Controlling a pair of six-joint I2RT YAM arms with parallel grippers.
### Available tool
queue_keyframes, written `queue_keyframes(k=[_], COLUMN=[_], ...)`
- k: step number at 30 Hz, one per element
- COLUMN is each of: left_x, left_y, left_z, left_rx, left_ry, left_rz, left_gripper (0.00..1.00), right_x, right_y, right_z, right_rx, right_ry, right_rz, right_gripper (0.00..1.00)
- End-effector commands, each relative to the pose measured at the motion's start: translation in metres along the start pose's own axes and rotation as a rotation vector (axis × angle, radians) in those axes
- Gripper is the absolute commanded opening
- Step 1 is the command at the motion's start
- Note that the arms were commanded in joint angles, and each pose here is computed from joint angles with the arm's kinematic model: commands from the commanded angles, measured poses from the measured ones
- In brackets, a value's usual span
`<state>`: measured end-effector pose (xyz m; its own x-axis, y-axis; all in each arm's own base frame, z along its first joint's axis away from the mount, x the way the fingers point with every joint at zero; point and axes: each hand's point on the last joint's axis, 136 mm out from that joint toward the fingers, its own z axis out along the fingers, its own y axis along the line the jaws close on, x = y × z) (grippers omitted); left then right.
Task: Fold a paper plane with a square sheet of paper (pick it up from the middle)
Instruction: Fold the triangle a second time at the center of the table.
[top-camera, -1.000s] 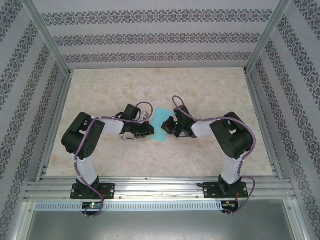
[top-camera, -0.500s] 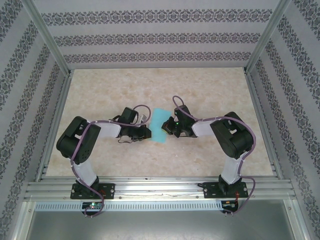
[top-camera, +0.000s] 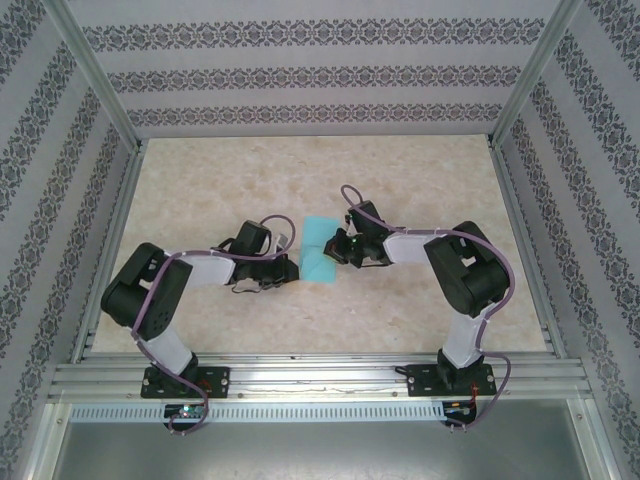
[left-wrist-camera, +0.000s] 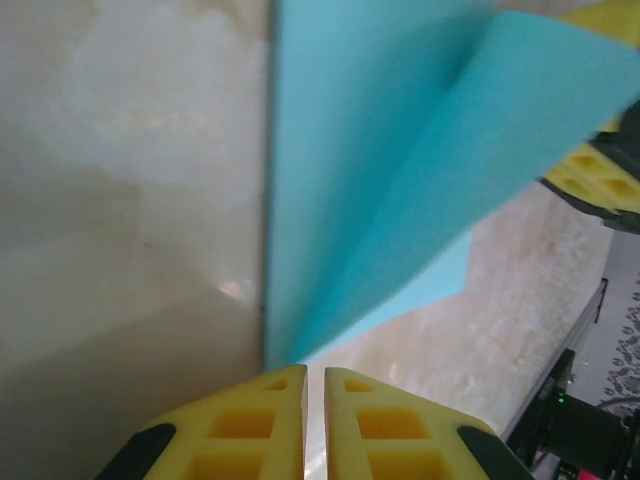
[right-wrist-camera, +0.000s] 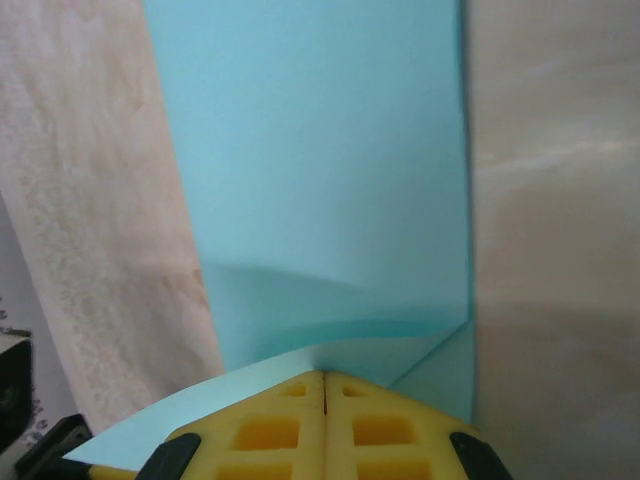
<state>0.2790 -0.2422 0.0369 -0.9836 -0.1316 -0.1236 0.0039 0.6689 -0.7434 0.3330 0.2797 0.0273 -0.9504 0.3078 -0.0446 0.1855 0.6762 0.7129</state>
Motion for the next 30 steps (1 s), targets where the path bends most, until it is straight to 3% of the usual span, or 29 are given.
queue_keyframes(k=[1,13,30], left_x=[-0.016,-0.041,-0.035], left_y=[-0.038,-0.065,0.003], left_z=[-0.018,0.0,0.03], left_rx=[0.067,0.109,-0.125], left_ry=[-0.058,-0.027,0.011], left_rz=[0.052,0.112,0.094], left_gripper=[0.14,0.13,0.13], right_x=[0.006,0.005,0.011], right_y=[0.0,0.011,0.027], right_z=[-0.002,0.001,0.012], right_rx=[0.033,-0.015,-0.046], right_ry=[0.012,0.014,0.041], right_rz=[-0.029,-0.014,-0.02], right_gripper=[0.0,0.0,0.0])
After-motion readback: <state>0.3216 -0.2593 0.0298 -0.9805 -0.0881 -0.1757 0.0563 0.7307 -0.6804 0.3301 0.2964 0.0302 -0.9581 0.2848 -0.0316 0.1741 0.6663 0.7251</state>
